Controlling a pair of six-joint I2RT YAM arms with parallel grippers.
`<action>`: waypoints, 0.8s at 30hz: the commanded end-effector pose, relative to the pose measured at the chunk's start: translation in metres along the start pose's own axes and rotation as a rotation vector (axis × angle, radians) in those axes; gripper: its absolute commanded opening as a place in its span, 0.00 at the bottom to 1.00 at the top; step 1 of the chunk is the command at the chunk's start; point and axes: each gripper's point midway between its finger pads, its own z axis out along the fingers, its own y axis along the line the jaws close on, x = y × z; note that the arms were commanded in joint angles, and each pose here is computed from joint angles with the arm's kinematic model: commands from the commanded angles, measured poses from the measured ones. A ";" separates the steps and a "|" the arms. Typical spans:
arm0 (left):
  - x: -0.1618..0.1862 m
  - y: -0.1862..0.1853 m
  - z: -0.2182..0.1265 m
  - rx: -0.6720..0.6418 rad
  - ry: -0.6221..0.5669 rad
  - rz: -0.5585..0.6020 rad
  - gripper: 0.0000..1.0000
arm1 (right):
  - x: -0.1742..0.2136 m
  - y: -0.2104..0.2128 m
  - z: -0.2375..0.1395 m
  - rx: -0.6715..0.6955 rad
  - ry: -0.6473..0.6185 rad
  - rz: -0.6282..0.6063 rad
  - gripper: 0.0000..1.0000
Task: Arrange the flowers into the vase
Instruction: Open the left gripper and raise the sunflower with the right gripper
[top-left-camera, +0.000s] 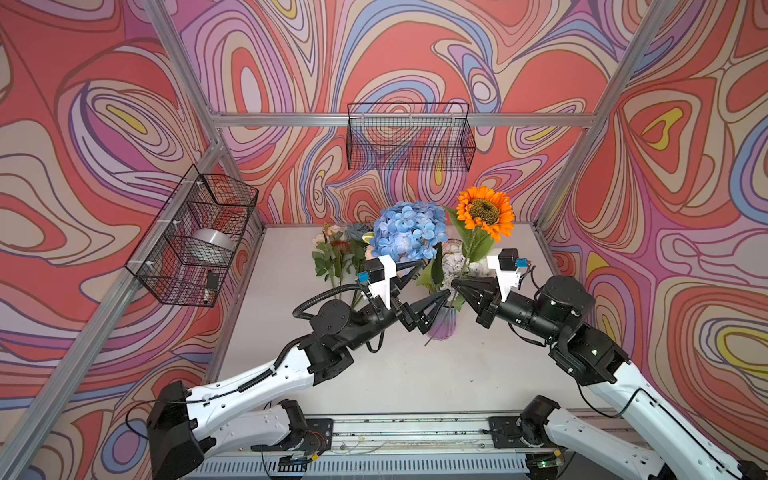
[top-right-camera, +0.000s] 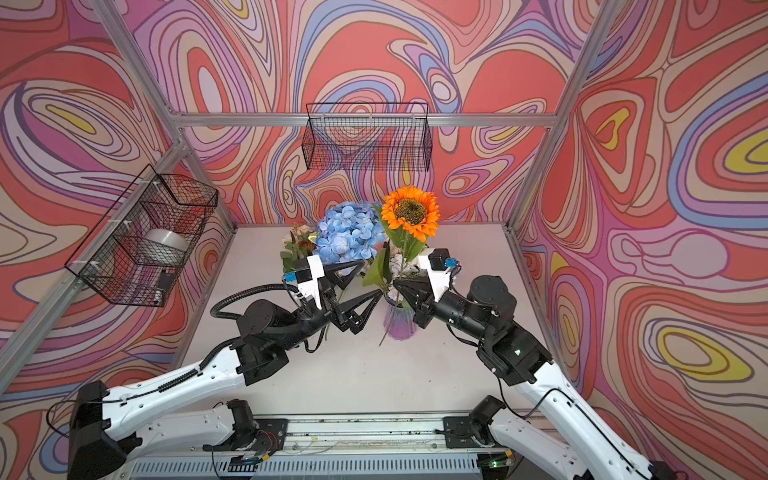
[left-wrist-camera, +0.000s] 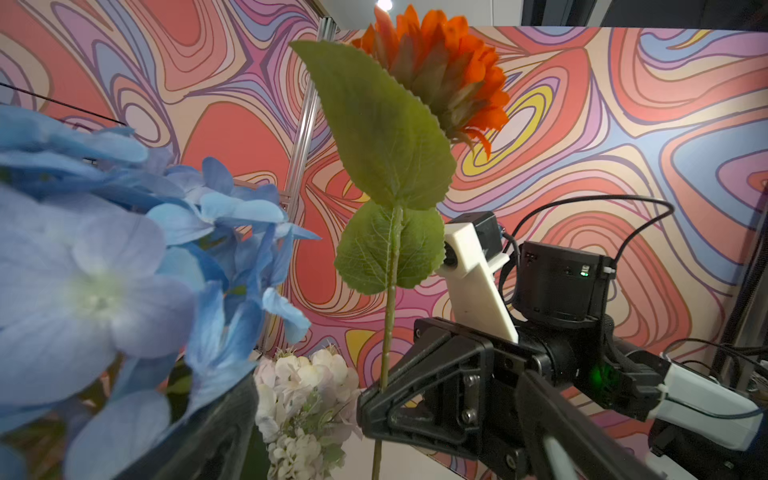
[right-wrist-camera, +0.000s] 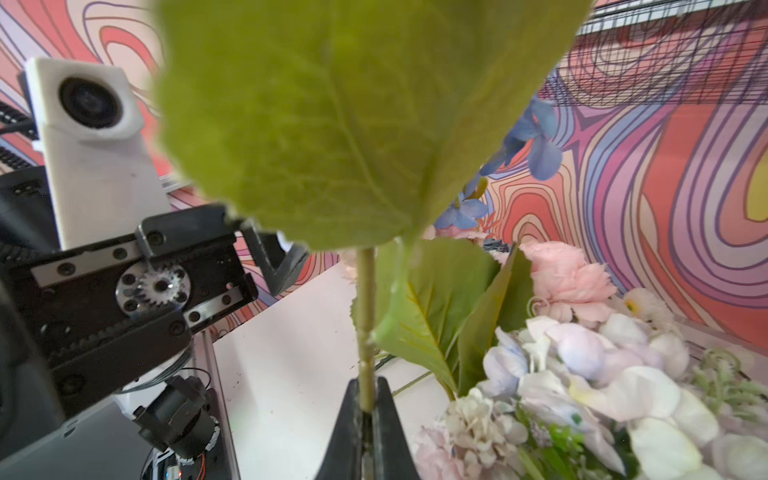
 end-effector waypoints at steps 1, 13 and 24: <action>0.011 0.016 -0.004 -0.084 0.015 -0.021 1.00 | -0.031 -0.008 -0.010 0.085 -0.074 -0.095 0.00; 0.019 0.028 -0.005 -0.136 0.007 -0.025 1.00 | -0.085 -0.006 -0.029 0.161 -0.171 -0.254 0.00; 0.022 0.035 -0.007 -0.174 0.000 -0.022 1.00 | -0.103 -0.007 -0.014 0.166 -0.202 -0.370 0.00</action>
